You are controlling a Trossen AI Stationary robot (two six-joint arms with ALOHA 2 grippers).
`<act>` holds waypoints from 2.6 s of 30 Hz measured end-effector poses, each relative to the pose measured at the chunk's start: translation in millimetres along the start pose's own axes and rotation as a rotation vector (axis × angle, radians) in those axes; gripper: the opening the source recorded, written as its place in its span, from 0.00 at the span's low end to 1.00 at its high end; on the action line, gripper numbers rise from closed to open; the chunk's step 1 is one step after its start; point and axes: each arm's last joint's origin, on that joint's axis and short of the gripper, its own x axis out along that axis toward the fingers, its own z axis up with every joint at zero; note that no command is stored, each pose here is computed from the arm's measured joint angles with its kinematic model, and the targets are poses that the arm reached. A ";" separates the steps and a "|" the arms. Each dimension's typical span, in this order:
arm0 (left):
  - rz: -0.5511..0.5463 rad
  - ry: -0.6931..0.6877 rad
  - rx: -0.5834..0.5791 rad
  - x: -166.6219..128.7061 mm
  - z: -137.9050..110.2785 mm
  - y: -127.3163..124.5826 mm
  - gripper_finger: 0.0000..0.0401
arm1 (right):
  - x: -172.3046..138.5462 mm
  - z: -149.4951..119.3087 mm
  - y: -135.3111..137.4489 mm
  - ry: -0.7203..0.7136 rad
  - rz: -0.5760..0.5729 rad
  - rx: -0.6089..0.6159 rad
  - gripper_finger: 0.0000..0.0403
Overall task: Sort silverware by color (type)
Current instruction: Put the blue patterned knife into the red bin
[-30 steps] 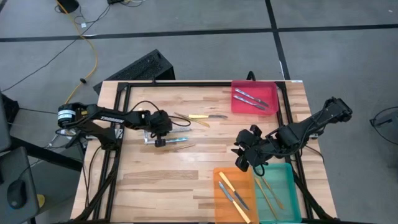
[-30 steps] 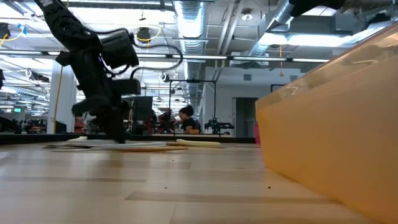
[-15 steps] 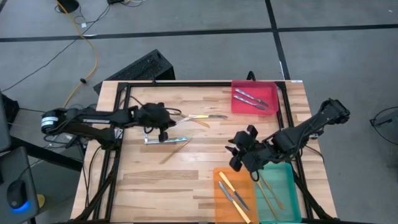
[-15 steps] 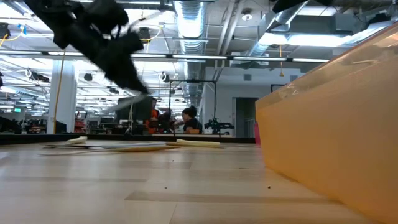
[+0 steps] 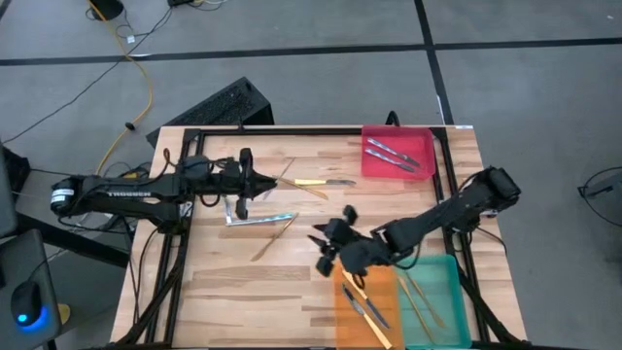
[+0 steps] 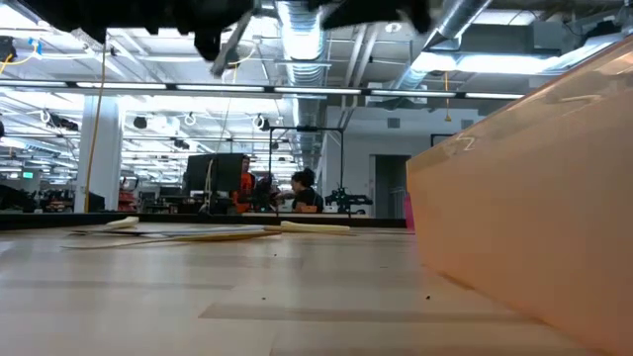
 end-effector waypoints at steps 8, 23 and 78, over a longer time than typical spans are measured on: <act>-0.122 -0.156 0.015 0.6 14.2 -24.6 0.02 | 36.4 23.6 4.6 -0.272 0.092 0.014 0.39; -0.139 -0.195 0.049 -0.2 15.8 -48.8 0.02 | 52.4 38.5 -12.2 -0.294 0.212 -0.042 0.39; -0.106 -0.239 0.039 11.8 11.8 -52.2 0.02 | 70.4 70.0 -45.7 -0.458 0.287 -0.019 0.64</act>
